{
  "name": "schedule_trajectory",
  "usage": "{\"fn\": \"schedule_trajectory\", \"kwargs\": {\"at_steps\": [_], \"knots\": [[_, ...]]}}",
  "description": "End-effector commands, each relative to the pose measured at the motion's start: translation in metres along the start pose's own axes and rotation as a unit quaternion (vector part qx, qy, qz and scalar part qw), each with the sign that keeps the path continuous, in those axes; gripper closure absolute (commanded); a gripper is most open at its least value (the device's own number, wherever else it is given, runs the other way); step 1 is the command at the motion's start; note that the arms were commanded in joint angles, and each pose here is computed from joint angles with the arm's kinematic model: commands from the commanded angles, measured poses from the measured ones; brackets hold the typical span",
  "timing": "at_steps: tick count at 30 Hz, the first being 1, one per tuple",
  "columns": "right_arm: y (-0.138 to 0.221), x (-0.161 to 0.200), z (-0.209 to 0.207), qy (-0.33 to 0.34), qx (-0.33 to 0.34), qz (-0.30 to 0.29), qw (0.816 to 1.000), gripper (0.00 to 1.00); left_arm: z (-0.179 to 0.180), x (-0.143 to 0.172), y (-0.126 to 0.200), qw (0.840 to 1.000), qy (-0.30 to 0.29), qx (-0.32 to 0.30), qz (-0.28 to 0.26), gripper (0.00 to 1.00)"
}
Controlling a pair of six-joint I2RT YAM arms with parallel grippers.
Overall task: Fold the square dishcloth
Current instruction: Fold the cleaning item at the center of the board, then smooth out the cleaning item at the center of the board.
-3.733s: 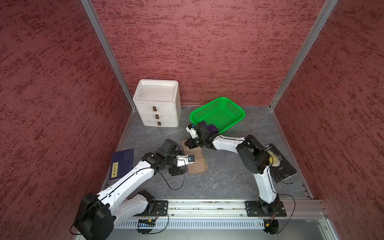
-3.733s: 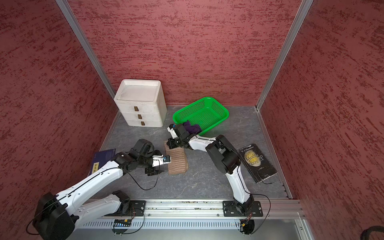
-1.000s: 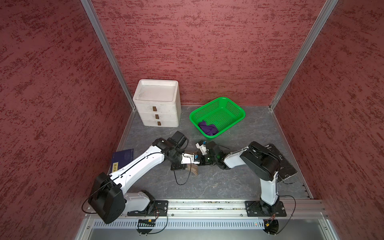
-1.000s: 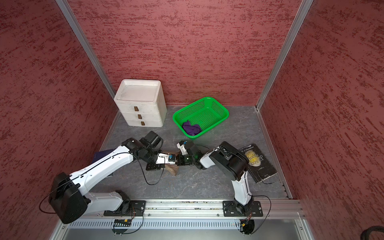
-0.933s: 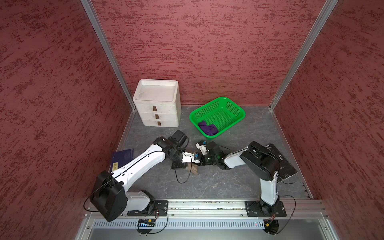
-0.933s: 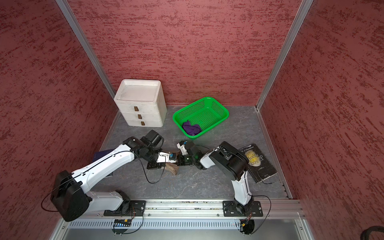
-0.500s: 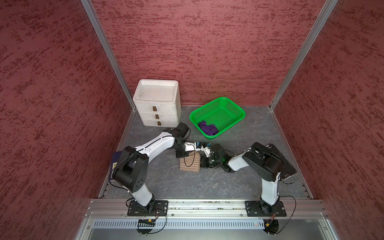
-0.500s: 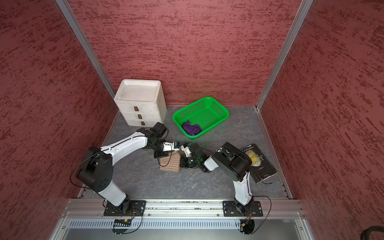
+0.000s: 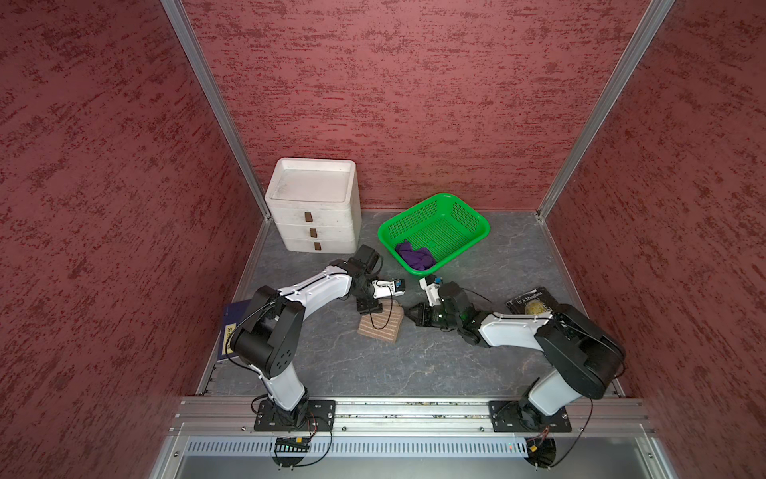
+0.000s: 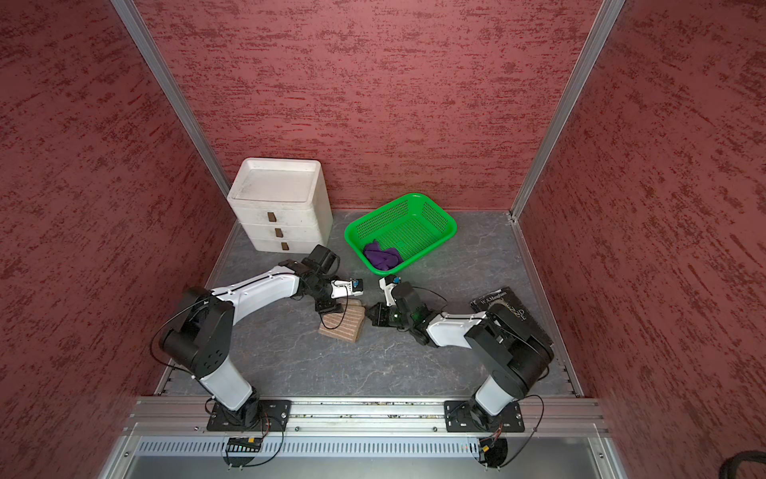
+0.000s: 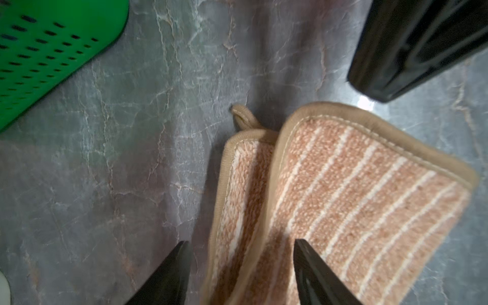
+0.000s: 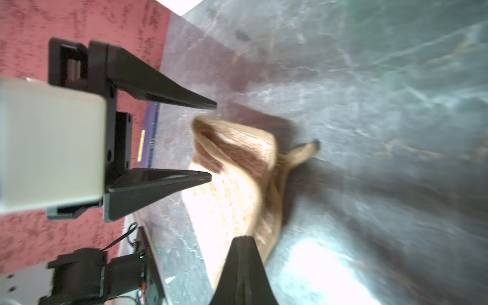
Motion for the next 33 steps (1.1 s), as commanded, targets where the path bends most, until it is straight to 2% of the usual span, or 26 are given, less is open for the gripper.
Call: {"fn": "schedule_trajectory", "kwargs": {"at_steps": [1,6,9,13,17,20,23,27,30,33], "knots": [[0.000,-0.002,0.001,0.013,0.026,-0.012,1.000,0.97,0.027,-0.014,0.008,0.997,0.017,-0.066,-0.041,0.31],[0.007,-0.012,0.014,0.028,0.046,-0.031,0.998,0.96,0.040,-0.015,0.039,0.992,0.041,-0.088,-0.075,0.32],[0.015,-0.017,0.022,0.030,0.052,-0.054,0.997,0.97,0.033,-0.003,0.035,0.994,0.043,-0.080,-0.060,0.35],[0.011,-0.012,0.038,0.004,0.035,-0.050,0.998,1.00,0.013,0.012,0.026,0.998,0.053,-0.031,-0.033,0.44],[0.008,-0.016,0.071,0.027,-0.009,-0.051,0.998,1.00,0.016,0.012,0.015,0.996,0.057,-0.049,-0.037,0.47],[-0.016,-0.014,0.082,0.025,-0.051,-0.032,0.998,1.00,0.026,0.006,0.013,0.994,0.086,-0.053,-0.048,0.52],[-0.042,-0.011,0.073,0.016,-0.047,-0.021,0.999,1.00,0.036,0.009,0.003,0.992,0.096,-0.069,-0.036,0.61],[-0.069,-0.004,0.040,-0.029,-0.036,-0.019,0.999,1.00,0.045,0.025,-0.019,0.991,0.106,-0.077,0.012,0.76],[-0.082,0.008,0.009,-0.065,-0.016,-0.011,0.998,1.00,0.044,0.039,-0.031,0.991,0.103,-0.069,0.042,0.77],[-0.091,0.028,-0.013,-0.092,-0.006,0.004,0.996,1.00,0.040,0.046,-0.037,0.992,0.101,-0.061,0.050,0.77]]}}
Point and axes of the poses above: each gripper's point midway between its finger pads, its own y axis back along the fingers, its own z axis along the line the jaws close on, x = y × z, the point moved 4 cm from there along y, back along the fingers, and after that the axes turned 14 degrees about y, right-handed, at the moved point
